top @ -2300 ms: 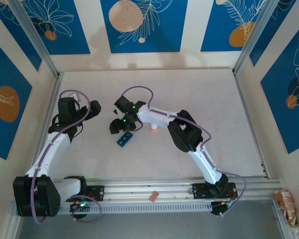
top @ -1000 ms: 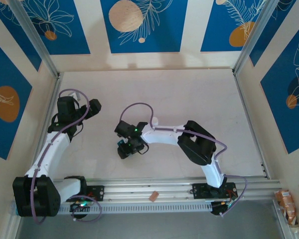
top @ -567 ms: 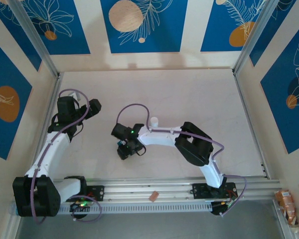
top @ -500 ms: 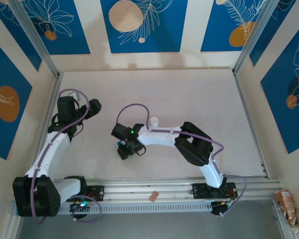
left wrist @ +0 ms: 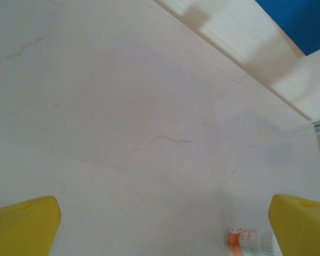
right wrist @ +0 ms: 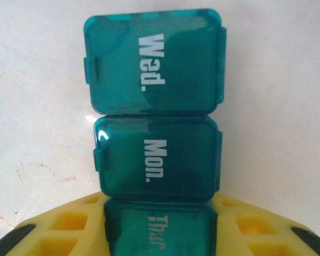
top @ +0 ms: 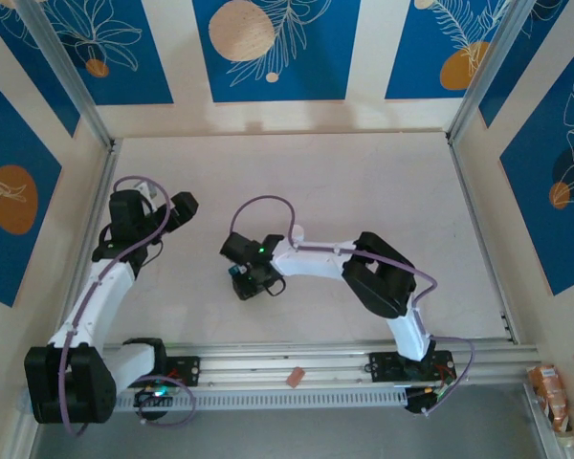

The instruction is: Sort the pills into containers

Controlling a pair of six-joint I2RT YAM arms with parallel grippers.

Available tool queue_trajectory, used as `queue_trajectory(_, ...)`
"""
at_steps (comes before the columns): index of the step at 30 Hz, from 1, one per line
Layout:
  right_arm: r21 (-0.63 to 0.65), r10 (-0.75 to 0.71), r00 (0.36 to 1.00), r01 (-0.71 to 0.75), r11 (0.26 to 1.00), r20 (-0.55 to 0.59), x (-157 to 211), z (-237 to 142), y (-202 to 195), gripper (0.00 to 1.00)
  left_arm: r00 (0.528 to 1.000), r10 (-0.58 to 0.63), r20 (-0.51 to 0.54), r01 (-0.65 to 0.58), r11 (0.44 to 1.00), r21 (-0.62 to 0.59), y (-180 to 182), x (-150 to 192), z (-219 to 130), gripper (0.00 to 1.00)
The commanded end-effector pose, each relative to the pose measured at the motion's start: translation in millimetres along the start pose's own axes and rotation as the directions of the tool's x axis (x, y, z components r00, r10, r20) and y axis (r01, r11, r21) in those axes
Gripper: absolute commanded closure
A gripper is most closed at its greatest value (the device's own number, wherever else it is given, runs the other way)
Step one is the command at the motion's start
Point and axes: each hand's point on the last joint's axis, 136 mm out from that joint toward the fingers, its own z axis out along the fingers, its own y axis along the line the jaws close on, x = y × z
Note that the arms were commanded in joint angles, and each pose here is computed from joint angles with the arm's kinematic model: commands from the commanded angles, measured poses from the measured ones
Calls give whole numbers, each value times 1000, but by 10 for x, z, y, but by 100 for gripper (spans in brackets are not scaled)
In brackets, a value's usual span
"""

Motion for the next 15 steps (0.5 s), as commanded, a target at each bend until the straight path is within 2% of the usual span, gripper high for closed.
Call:
queue_trajectory(1, -125, 50, 992, -36, 992, 114, -263, -425, 69, 64, 997, -61, -46, 67, 987, 146, -202, 108, -15, 0)
queue_trajectory(4, -200, 88, 983, -55, 978, 162, -355, -667, 44, 64, 991, -102, -86, 120, 964, 238, -348, 206, -31, 0)
queue_trajectory(9, -297, 149, 963, -78, 952, 225, -478, -979, -29, 64, 984, -97, -153, 139, 945, 297, -519, 443, -146, 0)
queue_trajectory(15, -336, 195, 947, -102, 936, 256, -535, -1103, -120, 65, 978, -94, -184, 155, 923, 351, -696, 652, -300, 0)
